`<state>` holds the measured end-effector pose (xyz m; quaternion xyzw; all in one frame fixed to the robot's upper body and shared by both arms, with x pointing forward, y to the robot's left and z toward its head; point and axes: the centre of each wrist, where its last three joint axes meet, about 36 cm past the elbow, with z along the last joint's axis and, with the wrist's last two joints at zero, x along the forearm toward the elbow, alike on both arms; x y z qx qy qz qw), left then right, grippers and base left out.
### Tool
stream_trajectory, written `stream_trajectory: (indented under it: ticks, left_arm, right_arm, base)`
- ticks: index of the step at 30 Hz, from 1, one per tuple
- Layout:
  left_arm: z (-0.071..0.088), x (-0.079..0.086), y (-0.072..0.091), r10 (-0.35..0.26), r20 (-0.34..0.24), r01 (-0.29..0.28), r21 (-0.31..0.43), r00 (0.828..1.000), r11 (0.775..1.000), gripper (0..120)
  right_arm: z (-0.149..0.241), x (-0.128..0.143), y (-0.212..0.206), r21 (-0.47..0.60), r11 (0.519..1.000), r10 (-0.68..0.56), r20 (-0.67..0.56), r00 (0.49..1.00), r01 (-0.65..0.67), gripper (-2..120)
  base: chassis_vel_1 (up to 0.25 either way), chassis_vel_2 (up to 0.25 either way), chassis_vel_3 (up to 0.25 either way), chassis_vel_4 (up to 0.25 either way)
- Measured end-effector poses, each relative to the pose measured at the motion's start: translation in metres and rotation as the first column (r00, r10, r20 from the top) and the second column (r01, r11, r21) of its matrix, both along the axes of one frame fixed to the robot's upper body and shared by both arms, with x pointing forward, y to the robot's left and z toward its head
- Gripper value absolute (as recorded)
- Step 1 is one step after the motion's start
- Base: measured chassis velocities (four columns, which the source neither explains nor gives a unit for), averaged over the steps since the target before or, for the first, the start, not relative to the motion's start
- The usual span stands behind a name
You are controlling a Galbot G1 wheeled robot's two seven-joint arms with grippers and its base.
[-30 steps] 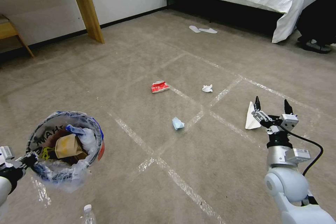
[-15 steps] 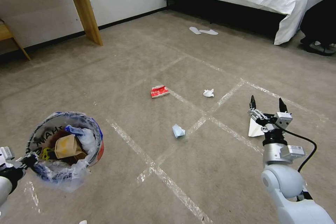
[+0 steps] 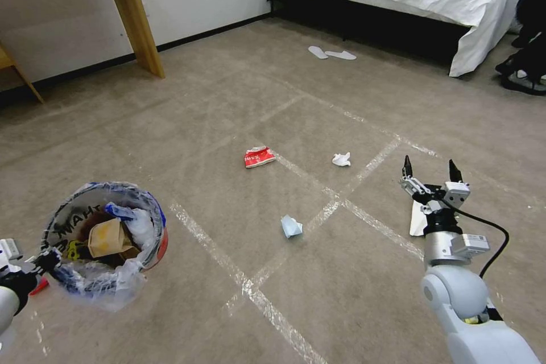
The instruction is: Pick up the trash bin and place the garbage on the floor into it.
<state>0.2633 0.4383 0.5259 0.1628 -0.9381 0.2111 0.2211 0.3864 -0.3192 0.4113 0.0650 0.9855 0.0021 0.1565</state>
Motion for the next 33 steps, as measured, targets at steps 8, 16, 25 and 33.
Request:
stream_trajectory:
  ticks: [8,16,25,33]
  left_arm:
    - [-0.001,0.001,0.001,0.003,0.001,-0.003,-0.001,1.0,1.0,0]
    - [-0.001,0.001,0.001,0.004,0.002,-0.004,-0.002,1.0,1.0,0]
    - [-0.001,0.001,0.001,0.004,0.004,-0.004,-0.004,1.0,1.0,0]
    - [-0.002,0.0,0.001,0.005,0.004,-0.005,-0.004,1.0,1.0,0]
  right_arm:
    - [-0.001,0.004,0.002,0.003,1.0,-0.001,0.002,1.0,0.001,100]
    - [0.0,0.008,0.005,0.007,1.0,-0.002,0.002,1.0,0.002,100]
    - [0.002,0.012,0.007,0.016,1.0,0.012,-0.007,1.0,-0.012,100]
    - [0.001,0.013,0.007,0.017,1.0,0.013,-0.014,1.0,-0.013,100]
  base:
    - [-0.104,0.105,0.099,-0.104]
    - [-0.04,0.065,0.056,-0.067]
    - [0.0,0.0,0.0,0.0]
    - [0.0,0.0,0.0,0.0]
